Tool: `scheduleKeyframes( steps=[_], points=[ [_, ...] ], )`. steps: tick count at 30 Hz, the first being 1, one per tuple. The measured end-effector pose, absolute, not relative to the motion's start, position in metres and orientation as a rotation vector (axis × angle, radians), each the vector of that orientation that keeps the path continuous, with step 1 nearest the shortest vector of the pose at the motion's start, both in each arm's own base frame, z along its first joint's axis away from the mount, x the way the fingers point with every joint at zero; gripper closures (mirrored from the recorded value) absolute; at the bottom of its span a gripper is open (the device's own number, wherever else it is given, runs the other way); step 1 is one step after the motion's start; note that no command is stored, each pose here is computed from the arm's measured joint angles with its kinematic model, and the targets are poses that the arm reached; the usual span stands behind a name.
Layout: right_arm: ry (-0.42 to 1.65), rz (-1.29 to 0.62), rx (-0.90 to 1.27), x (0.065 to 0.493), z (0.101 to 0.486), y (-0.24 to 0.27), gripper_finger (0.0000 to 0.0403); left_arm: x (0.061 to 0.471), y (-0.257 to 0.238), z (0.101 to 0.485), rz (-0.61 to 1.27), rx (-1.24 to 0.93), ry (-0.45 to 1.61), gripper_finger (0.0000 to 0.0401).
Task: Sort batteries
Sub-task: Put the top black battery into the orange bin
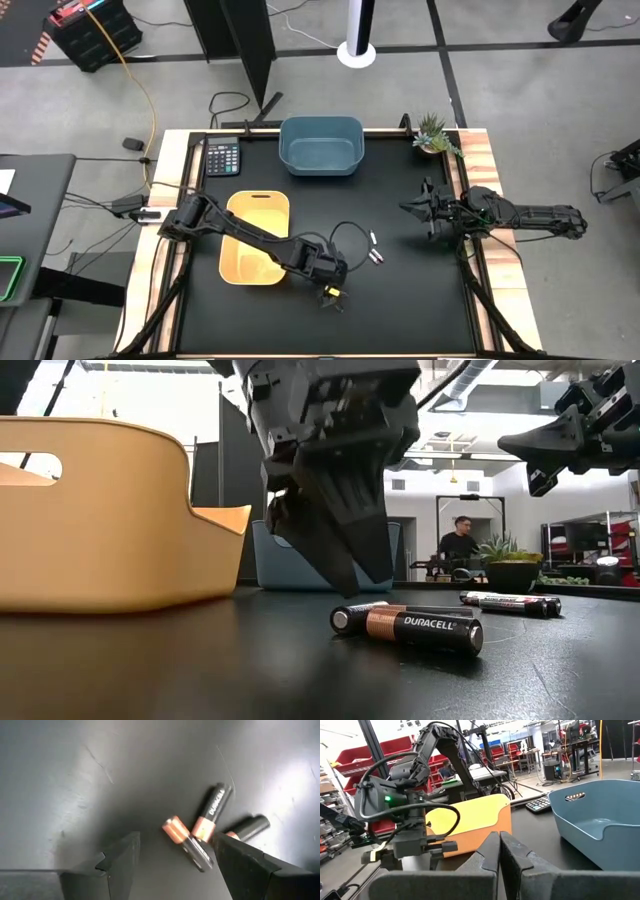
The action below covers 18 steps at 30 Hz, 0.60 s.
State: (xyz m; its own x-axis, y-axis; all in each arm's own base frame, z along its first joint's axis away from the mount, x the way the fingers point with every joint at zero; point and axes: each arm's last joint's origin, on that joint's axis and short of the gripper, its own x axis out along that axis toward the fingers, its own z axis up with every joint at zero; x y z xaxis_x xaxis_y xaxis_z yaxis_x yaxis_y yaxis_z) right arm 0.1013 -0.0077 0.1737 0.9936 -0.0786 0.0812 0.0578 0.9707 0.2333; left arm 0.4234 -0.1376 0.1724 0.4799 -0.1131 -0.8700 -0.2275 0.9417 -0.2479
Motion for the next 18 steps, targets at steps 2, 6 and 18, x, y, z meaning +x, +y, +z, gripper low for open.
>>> scheduleKeyframes(
  steps=[2,6,18],
  points=[
    [-0.09,-0.069,0.233,0.101,0.174,-0.008,0.0372,0.424,-0.137,0.173,0.098,-0.354,1.06,0.0152],
    [-0.078,-0.07,0.233,0.101,0.172,-0.008,0.0372,0.423,-0.136,0.173,0.106,-0.348,1.064,0.0152],
    [-0.075,-0.071,0.234,0.101,0.172,-0.008,0.0372,0.424,-0.142,0.16,0.09,-0.35,1.097,0.0152]
  ],
)
